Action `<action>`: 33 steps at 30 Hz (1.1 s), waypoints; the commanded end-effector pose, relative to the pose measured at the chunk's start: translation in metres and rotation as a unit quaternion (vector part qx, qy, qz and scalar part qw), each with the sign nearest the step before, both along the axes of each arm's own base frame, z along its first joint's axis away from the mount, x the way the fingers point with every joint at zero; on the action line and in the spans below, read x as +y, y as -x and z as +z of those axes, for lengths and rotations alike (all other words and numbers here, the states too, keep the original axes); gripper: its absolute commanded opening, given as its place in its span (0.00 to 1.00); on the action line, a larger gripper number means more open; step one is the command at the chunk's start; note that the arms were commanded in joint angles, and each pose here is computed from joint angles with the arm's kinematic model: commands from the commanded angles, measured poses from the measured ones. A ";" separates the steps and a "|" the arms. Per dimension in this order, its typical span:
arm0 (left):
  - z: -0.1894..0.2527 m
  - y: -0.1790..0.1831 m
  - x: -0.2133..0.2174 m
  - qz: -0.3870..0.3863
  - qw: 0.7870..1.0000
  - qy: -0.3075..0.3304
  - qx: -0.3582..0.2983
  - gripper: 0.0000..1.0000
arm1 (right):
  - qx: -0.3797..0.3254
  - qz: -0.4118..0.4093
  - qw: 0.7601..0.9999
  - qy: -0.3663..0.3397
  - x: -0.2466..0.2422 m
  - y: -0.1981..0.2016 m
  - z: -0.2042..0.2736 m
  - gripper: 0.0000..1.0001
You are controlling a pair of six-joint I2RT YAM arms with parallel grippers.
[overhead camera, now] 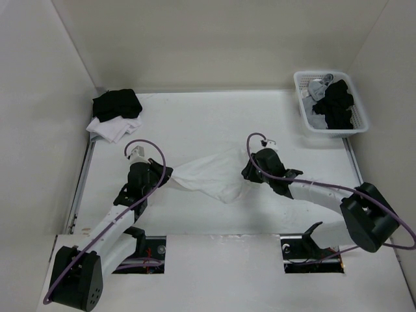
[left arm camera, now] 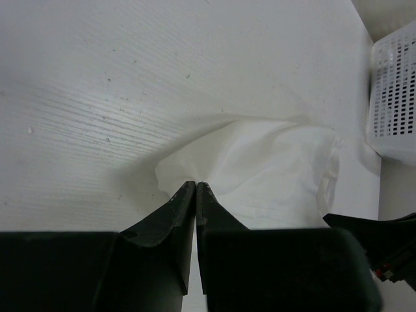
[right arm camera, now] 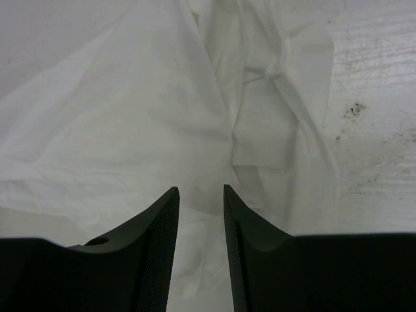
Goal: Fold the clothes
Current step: Flatten the tank top out
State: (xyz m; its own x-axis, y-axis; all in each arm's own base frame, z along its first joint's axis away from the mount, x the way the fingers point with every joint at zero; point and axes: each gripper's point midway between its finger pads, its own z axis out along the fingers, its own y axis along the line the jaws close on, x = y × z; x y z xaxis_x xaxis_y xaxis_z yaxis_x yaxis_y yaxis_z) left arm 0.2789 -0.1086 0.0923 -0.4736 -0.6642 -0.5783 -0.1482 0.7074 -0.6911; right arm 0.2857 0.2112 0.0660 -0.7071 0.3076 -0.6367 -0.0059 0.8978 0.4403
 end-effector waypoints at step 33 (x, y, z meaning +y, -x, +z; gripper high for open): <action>0.024 -0.005 -0.009 -0.012 0.999 0.017 -0.043 0.04 | 0.036 -0.012 0.999 0.018 0.005 0.003 -0.019 0.24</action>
State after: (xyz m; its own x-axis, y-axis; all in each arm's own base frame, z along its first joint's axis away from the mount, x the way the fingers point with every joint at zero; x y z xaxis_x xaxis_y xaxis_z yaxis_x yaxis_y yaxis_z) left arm 0.2784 -0.1122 0.0955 -0.4745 -0.6615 -0.5807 -0.1319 0.7057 -0.6961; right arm 0.2775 0.2065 0.0338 -0.7593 0.2823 -0.5864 0.0632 0.9288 0.3652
